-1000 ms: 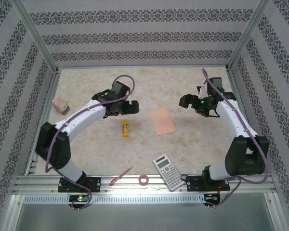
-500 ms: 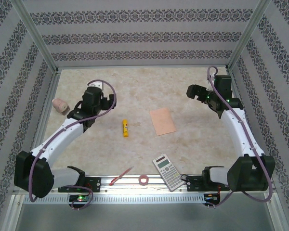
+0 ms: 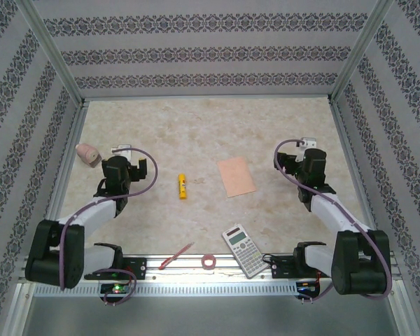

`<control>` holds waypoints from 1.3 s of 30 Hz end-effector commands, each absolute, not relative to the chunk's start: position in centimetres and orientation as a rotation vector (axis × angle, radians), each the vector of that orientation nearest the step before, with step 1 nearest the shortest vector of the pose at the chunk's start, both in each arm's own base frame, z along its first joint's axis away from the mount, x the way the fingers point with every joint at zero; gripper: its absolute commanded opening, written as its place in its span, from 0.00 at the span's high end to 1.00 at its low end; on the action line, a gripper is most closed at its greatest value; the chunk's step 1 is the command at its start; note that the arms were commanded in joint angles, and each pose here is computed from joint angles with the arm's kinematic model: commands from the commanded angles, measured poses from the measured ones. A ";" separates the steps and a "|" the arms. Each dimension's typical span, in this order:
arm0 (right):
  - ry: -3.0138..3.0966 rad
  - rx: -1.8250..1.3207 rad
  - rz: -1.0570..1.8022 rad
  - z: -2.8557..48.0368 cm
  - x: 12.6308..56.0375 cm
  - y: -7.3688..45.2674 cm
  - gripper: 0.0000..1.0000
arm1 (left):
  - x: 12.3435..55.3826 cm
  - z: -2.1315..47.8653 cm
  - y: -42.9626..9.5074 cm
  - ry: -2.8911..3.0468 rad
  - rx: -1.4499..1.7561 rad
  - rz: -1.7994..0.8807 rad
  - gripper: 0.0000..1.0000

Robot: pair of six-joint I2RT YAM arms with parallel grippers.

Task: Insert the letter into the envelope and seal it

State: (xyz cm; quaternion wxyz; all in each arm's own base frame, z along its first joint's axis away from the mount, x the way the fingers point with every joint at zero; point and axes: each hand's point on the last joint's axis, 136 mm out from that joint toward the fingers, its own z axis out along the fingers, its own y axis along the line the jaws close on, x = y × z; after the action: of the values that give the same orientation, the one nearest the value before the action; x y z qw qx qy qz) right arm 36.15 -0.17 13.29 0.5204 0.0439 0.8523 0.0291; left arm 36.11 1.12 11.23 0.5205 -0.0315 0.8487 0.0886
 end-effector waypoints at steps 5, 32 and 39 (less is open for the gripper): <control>1.918 0.060 0.008 12.5 37.9 -0.8 0.02 | 38.6 11.4 1.3 1.865 -0.064 0.170 0.00; 1.892 0.000 0.060 10.5 39.8 0.5 0.02 | 40.0 8.8 1.4 1.914 -0.054 0.057 0.00; 1.892 0.000 0.061 10.5 39.8 0.6 0.02 | 40.0 8.7 1.3 1.915 -0.053 0.055 0.00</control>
State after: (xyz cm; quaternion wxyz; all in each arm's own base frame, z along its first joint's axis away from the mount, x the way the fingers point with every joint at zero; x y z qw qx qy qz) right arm 39.34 0.18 9.14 0.5645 0.0131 0.8250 0.0239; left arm 39.30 1.03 7.41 0.5543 -0.0165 0.8316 0.0285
